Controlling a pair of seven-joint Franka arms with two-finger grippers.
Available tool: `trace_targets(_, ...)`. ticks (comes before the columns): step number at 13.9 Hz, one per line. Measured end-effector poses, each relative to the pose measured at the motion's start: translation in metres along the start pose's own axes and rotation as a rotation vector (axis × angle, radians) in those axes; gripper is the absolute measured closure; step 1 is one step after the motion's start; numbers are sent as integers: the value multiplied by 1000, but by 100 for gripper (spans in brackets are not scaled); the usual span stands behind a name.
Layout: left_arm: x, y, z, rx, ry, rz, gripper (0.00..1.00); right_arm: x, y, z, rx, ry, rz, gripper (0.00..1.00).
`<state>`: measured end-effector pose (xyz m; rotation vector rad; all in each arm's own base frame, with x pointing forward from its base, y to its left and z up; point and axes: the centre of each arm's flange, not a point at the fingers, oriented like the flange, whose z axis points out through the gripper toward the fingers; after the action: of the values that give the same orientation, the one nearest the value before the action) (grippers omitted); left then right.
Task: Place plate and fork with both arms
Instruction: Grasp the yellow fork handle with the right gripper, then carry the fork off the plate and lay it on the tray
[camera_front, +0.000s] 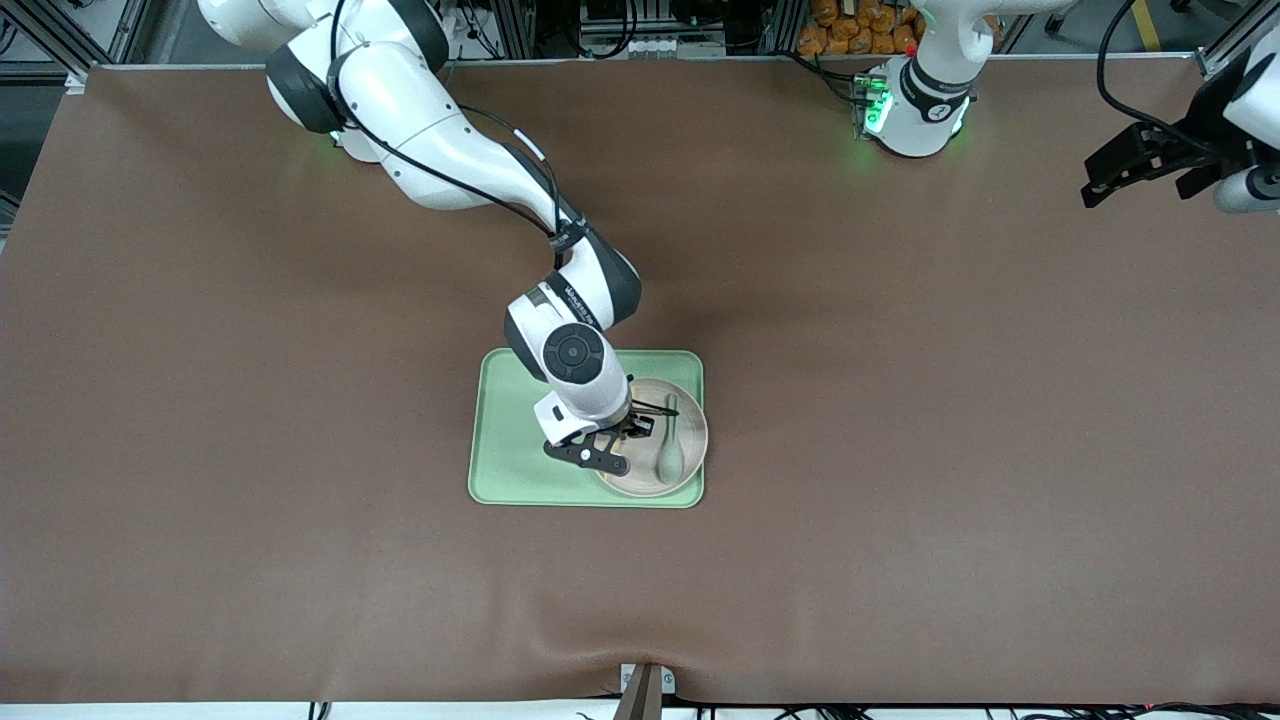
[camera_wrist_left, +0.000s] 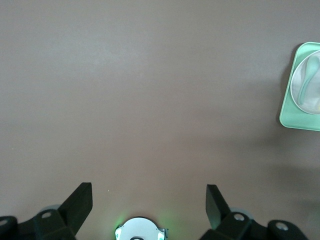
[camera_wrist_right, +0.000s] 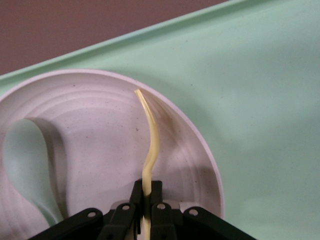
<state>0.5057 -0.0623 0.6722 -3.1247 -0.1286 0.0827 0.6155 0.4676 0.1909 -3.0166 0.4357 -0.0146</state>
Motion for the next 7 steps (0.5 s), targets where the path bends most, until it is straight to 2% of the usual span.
trace_targets(3,-1,5,2,2,-5,6,0,5,1,-6,-7,-10,10,91)
trace_targets(7,-2,2,0,2,-3,5,0,27,9,-36,14,-42,62,91)
